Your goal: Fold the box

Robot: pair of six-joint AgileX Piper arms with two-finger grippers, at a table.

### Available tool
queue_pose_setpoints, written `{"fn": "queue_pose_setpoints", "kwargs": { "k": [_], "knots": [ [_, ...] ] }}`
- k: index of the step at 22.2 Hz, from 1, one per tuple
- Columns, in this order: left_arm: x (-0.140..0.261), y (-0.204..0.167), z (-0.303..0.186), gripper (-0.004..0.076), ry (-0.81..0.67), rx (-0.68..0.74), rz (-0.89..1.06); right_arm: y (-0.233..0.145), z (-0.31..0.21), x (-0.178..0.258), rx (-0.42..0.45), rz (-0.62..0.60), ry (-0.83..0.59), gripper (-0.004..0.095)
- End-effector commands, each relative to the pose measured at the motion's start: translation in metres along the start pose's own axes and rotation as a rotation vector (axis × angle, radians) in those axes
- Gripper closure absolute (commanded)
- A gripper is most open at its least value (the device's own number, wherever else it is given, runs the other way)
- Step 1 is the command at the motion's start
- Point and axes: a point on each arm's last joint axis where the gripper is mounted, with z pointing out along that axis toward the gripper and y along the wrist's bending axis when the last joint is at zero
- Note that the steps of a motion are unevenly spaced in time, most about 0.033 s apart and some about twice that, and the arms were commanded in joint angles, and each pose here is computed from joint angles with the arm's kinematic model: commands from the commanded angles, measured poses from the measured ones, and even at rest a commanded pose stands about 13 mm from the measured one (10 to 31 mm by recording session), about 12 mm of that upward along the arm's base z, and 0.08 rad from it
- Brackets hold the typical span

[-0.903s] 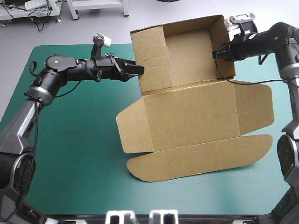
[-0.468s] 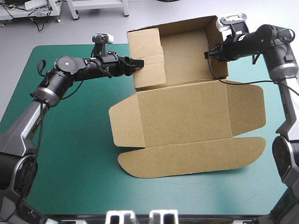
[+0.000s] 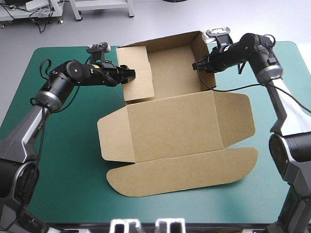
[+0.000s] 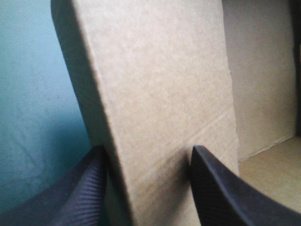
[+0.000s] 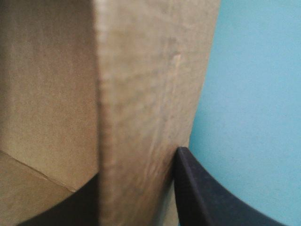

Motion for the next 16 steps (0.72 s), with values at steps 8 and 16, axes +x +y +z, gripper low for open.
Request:
{"fn": "queue_pose_setpoints", "kwargs": {
  "k": [8,16],
  "knots": [
    [-0.005,-0.009,-0.021,0.0587,0.001,-0.056,0.012,0.041,-0.039,-0.019,-0.216,-0.018,-0.157,0.0926],
    [0.001,-0.009,-0.021,0.0733,0.065,-0.053,0.081,0.023,-0.035,-0.006,-0.038,-0.071,-0.01,0.0926]
  ]
}}
